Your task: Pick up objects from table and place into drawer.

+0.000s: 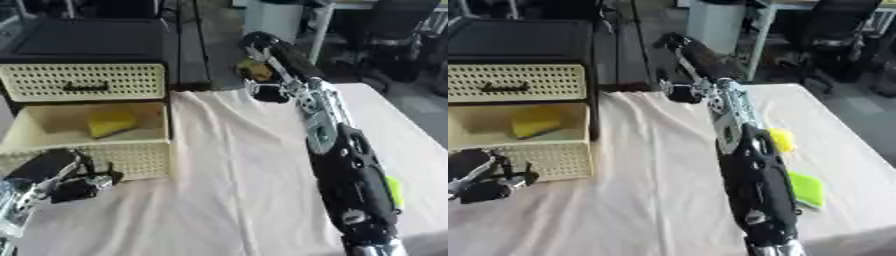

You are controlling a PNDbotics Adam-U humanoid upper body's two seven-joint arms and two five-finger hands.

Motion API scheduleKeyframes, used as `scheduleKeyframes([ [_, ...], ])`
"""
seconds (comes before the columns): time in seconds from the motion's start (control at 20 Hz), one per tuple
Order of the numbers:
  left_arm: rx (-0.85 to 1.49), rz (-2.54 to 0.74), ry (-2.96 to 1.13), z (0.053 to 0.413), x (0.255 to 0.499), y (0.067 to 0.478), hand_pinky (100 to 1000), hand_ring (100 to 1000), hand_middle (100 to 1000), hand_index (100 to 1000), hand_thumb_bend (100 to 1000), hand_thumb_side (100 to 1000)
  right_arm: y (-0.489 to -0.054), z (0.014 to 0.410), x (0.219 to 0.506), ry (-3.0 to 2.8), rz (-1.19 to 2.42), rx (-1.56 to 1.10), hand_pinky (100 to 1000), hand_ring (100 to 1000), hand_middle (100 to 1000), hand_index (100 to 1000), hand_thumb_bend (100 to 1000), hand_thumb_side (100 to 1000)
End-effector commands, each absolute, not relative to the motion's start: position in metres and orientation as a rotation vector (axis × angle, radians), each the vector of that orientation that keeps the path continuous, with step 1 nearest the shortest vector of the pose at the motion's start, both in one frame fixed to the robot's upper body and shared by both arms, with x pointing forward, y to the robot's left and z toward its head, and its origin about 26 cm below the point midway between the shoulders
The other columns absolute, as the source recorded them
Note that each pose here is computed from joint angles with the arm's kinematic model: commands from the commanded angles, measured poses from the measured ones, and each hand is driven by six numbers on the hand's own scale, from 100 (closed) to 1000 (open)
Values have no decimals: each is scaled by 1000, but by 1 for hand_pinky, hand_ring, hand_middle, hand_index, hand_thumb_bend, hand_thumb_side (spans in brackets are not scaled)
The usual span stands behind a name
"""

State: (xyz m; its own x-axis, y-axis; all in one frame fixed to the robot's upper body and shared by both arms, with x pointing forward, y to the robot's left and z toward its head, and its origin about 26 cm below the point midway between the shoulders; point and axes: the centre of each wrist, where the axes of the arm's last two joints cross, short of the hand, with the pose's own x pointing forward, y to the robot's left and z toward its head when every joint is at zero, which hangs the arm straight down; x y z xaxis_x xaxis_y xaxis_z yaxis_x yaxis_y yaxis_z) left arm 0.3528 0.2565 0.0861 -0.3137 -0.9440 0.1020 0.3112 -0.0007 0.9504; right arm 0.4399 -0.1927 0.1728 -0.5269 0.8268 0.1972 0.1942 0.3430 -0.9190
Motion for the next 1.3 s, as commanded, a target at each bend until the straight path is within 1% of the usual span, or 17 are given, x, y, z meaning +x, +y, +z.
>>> scheduleKeyframes([
  [0.05, 812, -1509, -1294, 108, 342, 258, 100, 100, 100, 748, 487, 1000, -203, 187, 440, -1942, 1179, -950, 956, 955, 870, 866, 100, 102],
  [0.2, 923, -1463, -1380, 123, 332, 259, 100, 100, 100, 819, 489, 1000, -204, 187, 440, -1938, 1174, -951, 955, 956, 870, 868, 100, 105],
  [0.25, 969, -1445, -1413, 128, 329, 259, 100, 100, 100, 821, 490, 1000, -205, 187, 440, -1936, 1169, -953, 955, 955, 870, 868, 100, 105],
  [0.3, 1016, -1419, -1454, 134, 327, 259, 100, 100, 100, 823, 509, 1000, -207, 187, 440, -1933, 1162, -958, 953, 953, 869, 868, 100, 107],
  [0.4, 1103, -1347, -1546, 144, 322, 260, 100, 100, 100, 809, 522, 1000, -211, 186, 441, -1921, 1146, -970, 951, 951, 867, 869, 100, 114],
  [0.5, 1138, -1292, -1606, 147, 319, 260, 100, 100, 100, 798, 528, 1000, -217, 187, 443, -1903, 1130, -987, 945, 946, 864, 869, 100, 113],
  [0.75, 1105, -1201, -1668, 150, 315, 263, 100, 100, 100, 783, 514, 1000, -246, 187, 458, -1735, 1060, -1079, 931, 941, 868, 869, 100, 121],
  [1.0, 1048, -1169, -1673, 149, 311, 264, 100, 100, 100, 780, 506, 1000, -274, 183, 482, -1458, 1015, -1160, 934, 986, 916, 885, 118, 163],
  [1.25, 1030, -1172, -1677, 150, 309, 263, 100, 100, 100, 780, 505, 1000, -293, 182, 493, -1262, 917, -1208, 945, 1000, 930, 891, 114, 197],
  [1.3, 1029, -1174, -1676, 150, 309, 263, 100, 100, 100, 779, 505, 1000, -296, 181, 494, -1236, 902, -1212, 946, 1000, 929, 892, 112, 171],
])
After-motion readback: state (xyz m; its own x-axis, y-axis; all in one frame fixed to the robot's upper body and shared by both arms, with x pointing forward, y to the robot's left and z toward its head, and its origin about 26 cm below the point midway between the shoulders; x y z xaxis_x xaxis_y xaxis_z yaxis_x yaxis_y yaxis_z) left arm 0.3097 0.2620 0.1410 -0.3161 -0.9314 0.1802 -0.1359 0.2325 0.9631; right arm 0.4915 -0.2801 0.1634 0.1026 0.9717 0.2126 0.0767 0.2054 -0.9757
